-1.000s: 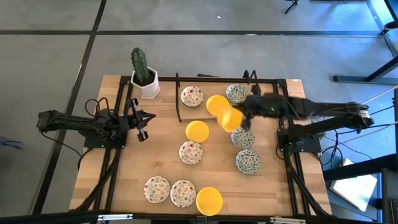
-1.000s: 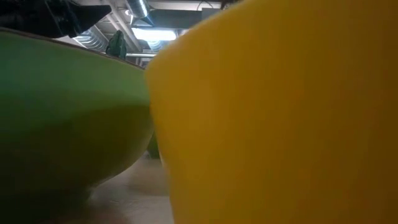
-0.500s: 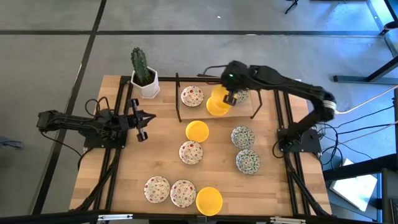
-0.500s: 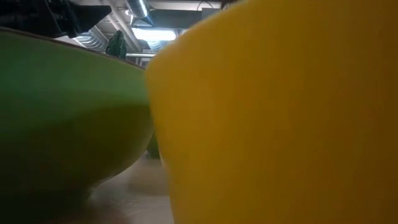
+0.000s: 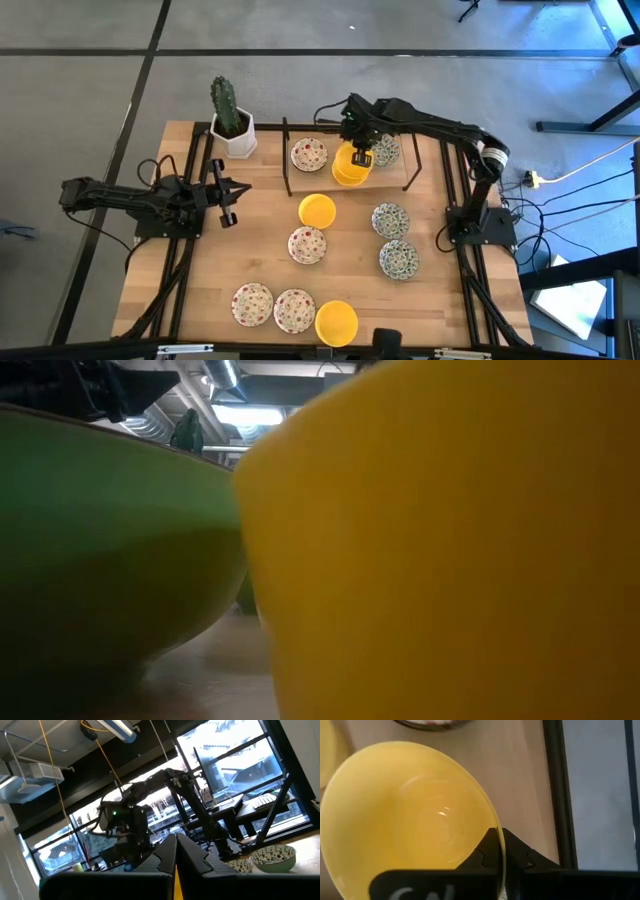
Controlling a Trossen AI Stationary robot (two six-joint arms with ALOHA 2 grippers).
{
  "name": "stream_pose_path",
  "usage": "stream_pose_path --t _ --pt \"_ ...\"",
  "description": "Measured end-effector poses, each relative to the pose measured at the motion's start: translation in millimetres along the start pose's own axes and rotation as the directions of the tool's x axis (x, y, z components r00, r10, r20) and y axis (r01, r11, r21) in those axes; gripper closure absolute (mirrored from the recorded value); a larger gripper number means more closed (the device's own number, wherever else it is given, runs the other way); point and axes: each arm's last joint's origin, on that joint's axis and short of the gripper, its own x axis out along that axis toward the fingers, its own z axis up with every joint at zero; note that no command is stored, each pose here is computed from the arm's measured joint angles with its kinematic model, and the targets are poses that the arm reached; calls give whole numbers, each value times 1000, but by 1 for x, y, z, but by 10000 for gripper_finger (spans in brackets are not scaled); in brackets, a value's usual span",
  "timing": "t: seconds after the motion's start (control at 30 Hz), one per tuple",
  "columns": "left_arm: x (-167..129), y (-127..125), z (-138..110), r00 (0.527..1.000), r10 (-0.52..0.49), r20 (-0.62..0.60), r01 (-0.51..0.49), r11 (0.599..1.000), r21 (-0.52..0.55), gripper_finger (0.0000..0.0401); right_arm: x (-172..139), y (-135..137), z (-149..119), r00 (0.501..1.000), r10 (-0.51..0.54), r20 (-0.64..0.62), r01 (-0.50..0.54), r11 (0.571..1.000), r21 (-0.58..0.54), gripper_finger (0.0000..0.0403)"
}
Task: Pick & Place Mini bowls
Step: Stack the yellow bowl on the yellow bowl on the shelf
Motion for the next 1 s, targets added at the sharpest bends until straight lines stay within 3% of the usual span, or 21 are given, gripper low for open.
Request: stream_pose_path --t 0.3,1.0 --pt "0 0 0 1000 2 -1 -2 1000 7 394 17 -2 2 997 77 4 -77 997 -8 397" --pt "0 0 0 1000 2 0 -2 1000 8 395 57 0 7 989 150 -14 -150 988 -21 395"
